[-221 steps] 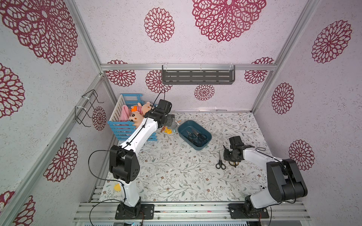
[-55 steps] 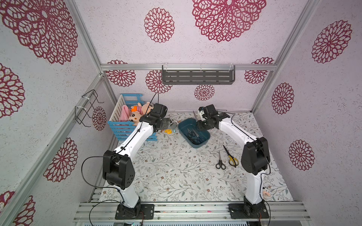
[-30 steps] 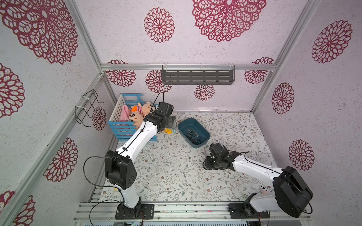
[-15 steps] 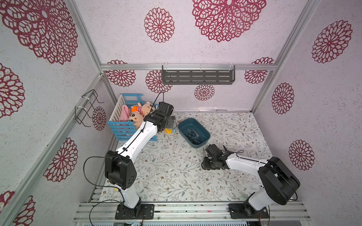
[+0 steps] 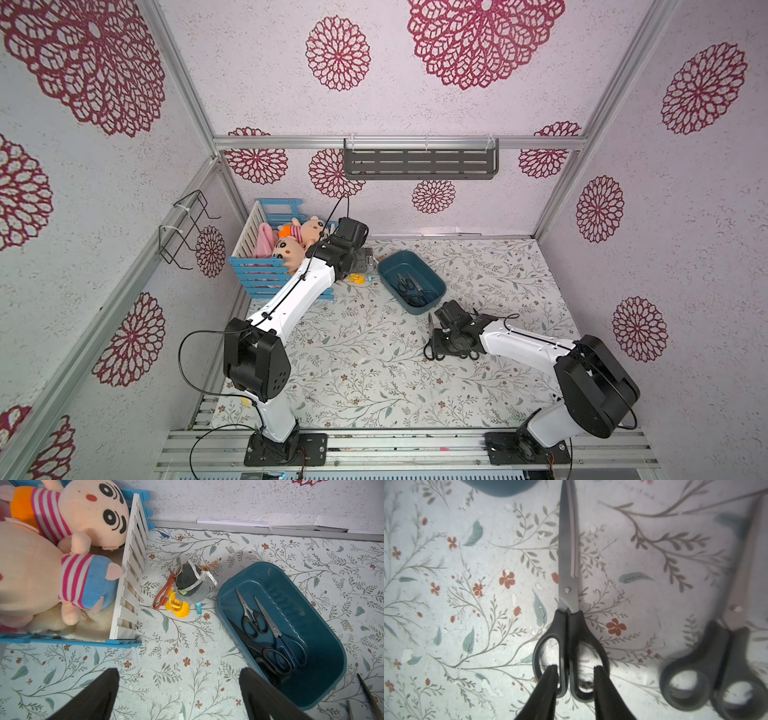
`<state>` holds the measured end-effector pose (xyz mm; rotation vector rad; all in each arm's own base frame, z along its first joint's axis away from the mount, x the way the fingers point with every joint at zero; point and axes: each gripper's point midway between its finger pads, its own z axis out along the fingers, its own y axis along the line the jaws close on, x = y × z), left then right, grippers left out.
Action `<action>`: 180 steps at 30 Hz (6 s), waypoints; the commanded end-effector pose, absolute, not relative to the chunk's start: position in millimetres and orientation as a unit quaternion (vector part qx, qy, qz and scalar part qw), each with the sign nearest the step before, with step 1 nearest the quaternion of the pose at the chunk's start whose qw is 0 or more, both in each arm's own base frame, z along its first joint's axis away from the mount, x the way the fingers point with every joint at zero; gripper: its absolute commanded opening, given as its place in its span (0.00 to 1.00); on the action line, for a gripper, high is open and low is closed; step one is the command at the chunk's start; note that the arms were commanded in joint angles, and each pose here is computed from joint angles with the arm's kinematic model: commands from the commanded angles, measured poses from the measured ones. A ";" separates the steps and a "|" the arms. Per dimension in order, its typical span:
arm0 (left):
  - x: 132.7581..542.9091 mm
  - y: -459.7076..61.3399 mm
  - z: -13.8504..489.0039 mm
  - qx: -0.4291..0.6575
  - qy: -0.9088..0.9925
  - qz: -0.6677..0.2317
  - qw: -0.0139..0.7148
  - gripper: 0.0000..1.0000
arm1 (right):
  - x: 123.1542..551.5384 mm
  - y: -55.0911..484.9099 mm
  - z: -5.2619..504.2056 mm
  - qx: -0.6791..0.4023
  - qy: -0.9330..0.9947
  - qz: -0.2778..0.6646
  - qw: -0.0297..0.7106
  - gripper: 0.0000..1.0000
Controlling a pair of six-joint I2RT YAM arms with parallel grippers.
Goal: Take the scissors out of the storage box
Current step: Place the scissors at the center of the board, then adjust the scissors at the center of the board, then pick up the scissors from the storage box.
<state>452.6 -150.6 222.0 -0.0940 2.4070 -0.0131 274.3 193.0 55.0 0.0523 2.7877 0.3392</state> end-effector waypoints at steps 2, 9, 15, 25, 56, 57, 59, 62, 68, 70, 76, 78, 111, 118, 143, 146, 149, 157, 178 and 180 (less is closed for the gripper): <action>457.1 -154.9 218.3 -0.024 0.934 -0.007 0.356 0.97 | 294.9 157.5 98.2 0.041 0.970 0.102 0.217 0.36; 459.2 -150.9 220.4 -0.029 0.933 -0.011 0.359 0.97 | 309.1 54.8 82.9 0.158 0.963 0.055 0.212 0.35; 462.2 -136.4 232.5 -0.051 0.927 -0.017 0.372 0.97 | 299.3 11.5 59.1 0.228 0.952 0.047 0.199 0.34; 464.3 -122.5 231.6 -0.065 0.925 -0.017 0.375 0.97 | 287.0 1.7 42.5 0.224 0.957 0.032 0.181 0.35; 477.6 -114.0 207.9 -0.071 0.932 -0.021 0.355 0.97 | 258.8 13.9 12.6 0.236 0.963 0.043 0.123 0.24; 478.5 -113.7 207.5 -0.071 0.932 -0.021 0.354 0.97 | 256.6 13.5 12.8 0.239 0.962 0.043 0.123 0.24; 480.5 -115.0 208.3 -0.070 0.932 -0.023 0.355 0.97 | 252.3 12.9 13.2 0.242 0.961 0.042 0.124 0.24; 483.1 -116.6 210.1 -0.067 0.932 -0.024 0.354 0.97 | 249.9 13.7 14.5 0.244 0.961 0.043 0.121 0.24; 486.7 -117.3 212.7 -0.063 0.932 -0.025 0.356 0.97 | 252.5 12.3 19.7 0.242 0.961 0.037 0.128 0.29; 487.0 -118.2 212.1 -0.062 0.933 -0.026 0.354 0.97 | 259.7 12.8 27.1 0.237 0.961 0.035 0.134 0.30; 490.7 -123.3 217.1 -0.062 0.931 -0.038 0.359 0.97 | 304.6 6.9 82.8 0.204 0.959 0.016 0.197 0.33; 492.2 -129.5 217.6 -0.060 0.930 -0.045 0.359 0.97 | 323.0 7.4 105.5 0.188 0.957 0.013 0.220 0.33; 465.4 -135.2 196.0 -0.098 0.945 -0.088 0.300 0.99 | 524.5 220.4 67.9 -0.159 0.965 0.000 0.208 0.35; 470.5 -129.8 196.9 -0.099 0.944 -0.086 0.302 1.00 | 518.3 224.4 49.9 -0.192 0.963 0.007 0.188 0.35; 478.8 -114.6 200.4 -0.106 0.942 -0.070 0.312 1.00 | 493.8 222.2 -21.7 -0.214 0.970 0.013 0.112 0.08; 478.0 -113.6 202.0 -0.108 0.940 -0.070 0.317 1.00 | 501.9 225.0 -7.6 -0.198 0.971 0.024 0.133 0.00; 477.6 -115.4 201.1 -0.106 0.940 -0.074 0.315 1.00 | 517.4 230.8 20.7 -0.171 0.969 0.044 0.174 0.00; 477.2 -129.6 205.7 -0.088 0.940 -0.071 0.321 1.00 | 547.9 242.4 101.2 -0.162 0.950 0.067 0.259 0.00; 478.9 -278.1 181.3 0.031 0.919 -0.271 0.283 0.90 | 559.6 251.2 206.3 -0.114 0.923 0.125 0.346 0.00; 481.0 -285.1 182.9 0.032 0.914 -0.285 0.287 0.87 | 558.1 250.8 215.3 -0.111 0.920 0.129 0.352 0.00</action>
